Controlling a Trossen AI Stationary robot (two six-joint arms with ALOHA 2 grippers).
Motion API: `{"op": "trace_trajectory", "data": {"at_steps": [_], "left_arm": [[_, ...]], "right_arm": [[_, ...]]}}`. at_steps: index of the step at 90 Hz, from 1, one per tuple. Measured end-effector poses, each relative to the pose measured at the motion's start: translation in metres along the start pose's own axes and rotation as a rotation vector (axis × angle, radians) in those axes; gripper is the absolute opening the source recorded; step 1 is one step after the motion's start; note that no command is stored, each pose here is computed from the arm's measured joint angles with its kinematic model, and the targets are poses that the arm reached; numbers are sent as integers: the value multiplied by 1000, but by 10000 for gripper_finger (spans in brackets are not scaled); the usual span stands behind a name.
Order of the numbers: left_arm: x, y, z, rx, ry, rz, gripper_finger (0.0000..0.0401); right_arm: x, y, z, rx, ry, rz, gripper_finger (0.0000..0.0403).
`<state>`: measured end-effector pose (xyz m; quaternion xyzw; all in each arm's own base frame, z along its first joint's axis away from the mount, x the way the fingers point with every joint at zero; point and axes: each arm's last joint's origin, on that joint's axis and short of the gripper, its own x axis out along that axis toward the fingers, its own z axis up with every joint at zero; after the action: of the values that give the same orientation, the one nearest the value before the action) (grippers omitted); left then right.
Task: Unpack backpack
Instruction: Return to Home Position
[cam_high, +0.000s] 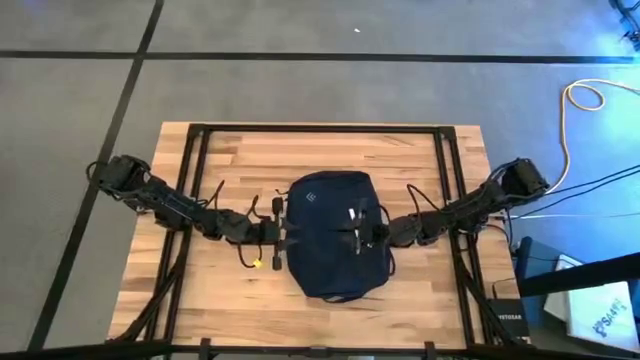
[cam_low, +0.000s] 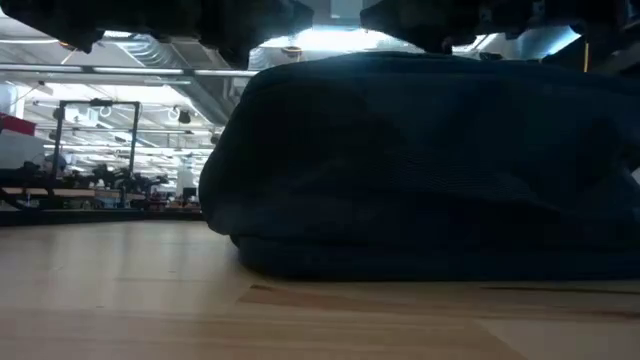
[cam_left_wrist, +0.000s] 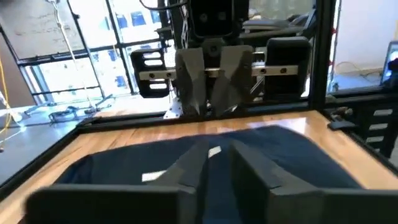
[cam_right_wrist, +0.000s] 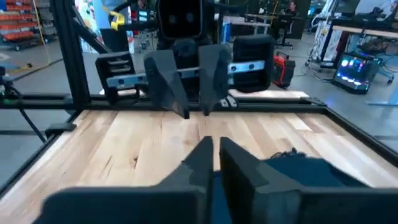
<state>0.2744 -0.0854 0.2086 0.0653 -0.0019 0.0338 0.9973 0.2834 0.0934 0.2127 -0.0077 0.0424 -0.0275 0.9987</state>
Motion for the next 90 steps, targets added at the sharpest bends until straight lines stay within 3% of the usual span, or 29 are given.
{"op": "trace_trajectory", "data": {"at_steps": [9,32,48,62,90], "left_arm": [[-2,-1,5,-16,-37,8,6],[-23,13,37,-21,-51,42,0],[-51,30,63,-23,-53,71,0],[-79,45,81,-19,-64,100,0],[-123,68,97,-35,-78,130,0]], "right_arm": [[-5,-2,9,17,-29,1,8],[-26,-10,30,39,8,12,0],[-49,-19,51,46,-16,11,0],[-68,-30,62,30,-5,-65,0],[-105,-37,83,56,-68,-92,0]]}}
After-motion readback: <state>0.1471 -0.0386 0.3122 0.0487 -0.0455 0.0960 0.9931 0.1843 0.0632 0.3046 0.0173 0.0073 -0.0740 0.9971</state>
